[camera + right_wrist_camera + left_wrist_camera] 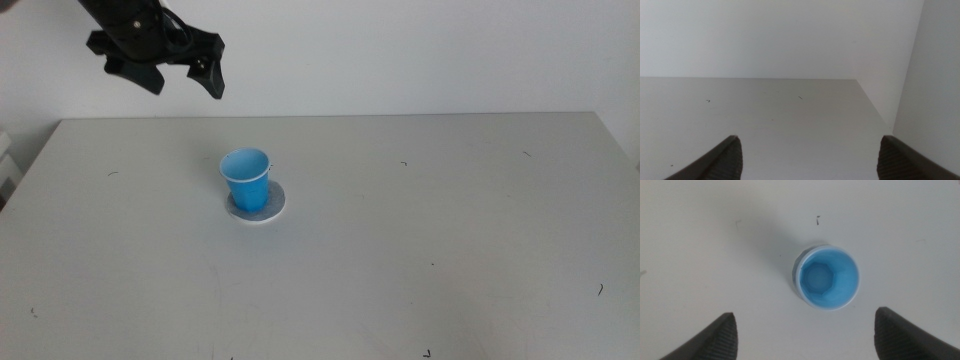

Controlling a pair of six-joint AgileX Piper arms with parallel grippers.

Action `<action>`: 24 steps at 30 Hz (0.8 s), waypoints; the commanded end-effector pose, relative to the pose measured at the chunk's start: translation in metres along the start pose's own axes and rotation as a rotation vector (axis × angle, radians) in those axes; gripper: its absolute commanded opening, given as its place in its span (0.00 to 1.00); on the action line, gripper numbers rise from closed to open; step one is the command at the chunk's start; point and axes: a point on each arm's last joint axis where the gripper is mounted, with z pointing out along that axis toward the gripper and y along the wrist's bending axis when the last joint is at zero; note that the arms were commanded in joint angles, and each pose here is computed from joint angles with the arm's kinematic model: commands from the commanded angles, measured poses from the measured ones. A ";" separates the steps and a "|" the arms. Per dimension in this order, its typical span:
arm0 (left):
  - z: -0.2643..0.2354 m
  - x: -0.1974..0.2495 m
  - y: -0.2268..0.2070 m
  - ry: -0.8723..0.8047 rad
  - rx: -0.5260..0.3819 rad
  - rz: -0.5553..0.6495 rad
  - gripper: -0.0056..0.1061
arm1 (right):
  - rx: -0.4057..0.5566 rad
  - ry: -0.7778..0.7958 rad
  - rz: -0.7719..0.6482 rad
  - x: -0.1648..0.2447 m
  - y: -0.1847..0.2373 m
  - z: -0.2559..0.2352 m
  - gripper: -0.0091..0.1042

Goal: Place an empty cup on a cup mat.

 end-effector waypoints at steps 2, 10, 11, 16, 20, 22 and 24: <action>-0.082 0.010 -0.016 -0.125 0.022 0.153 0.98 | 0.000 -0.108 -0.017 -0.012 0.000 -0.003 0.91; -0.171 0.048 -0.027 -0.292 -0.057 0.264 0.98 | 0.000 -0.108 -0.017 -0.012 0.000 -0.003 0.91; -0.180 0.058 -0.027 -0.300 -0.072 0.262 0.98 | 0.000 -0.108 -0.017 -0.012 0.000 -0.003 0.91; -0.209 0.106 -0.025 -0.408 -0.126 0.240 0.98 | 0.000 -0.108 -0.017 -0.012 0.000 -0.003 0.91; -0.209 0.144 -0.018 -0.534 -0.179 0.202 0.98 | 0.000 -0.108 -0.017 -0.012 0.000 -0.003 0.91; -0.206 0.163 -0.014 -0.596 -0.209 0.180 0.98 | 0.000 -0.108 -0.017 -0.012 0.000 -0.003 0.91; -0.202 0.184 -0.011 -0.657 -0.230 0.158 0.98 | 0.000 -0.108 -0.017 -0.012 0.000 -0.003 0.91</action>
